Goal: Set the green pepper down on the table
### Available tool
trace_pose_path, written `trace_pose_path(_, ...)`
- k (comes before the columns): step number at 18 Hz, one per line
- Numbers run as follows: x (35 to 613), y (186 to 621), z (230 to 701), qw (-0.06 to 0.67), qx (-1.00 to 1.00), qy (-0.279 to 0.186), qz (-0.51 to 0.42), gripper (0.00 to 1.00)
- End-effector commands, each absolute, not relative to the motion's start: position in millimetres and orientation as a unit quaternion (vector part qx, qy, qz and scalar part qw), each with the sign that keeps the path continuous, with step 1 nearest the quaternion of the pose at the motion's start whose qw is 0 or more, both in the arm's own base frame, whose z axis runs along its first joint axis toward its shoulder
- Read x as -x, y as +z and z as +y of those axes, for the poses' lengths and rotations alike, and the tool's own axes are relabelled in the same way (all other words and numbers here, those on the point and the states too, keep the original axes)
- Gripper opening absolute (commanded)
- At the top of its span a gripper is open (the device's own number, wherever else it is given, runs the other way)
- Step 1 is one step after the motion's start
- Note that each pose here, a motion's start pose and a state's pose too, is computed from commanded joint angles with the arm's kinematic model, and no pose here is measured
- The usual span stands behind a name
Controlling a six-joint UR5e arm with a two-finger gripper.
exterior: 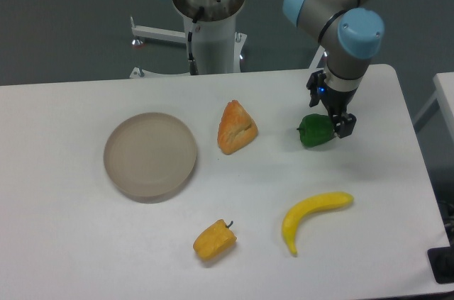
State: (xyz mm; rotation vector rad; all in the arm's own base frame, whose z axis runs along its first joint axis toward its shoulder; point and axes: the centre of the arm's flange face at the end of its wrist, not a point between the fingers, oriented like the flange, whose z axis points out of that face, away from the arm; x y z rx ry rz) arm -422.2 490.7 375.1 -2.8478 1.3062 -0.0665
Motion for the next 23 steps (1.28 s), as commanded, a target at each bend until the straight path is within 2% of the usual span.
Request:
trace_pose_path(4, 409.6, 392.0, 519.2, 0.008, 0.901, -0.015, 0.434, 1.0)
trace_pose_path(9, 369.5, 391.2, 574.7, 0.007, 0.92, -0.005, 0.392, 1.0)
trace_pose_path(23, 366.6, 378.6, 576.4, 0.004, 0.921, -0.013, 0.39, 1.0)
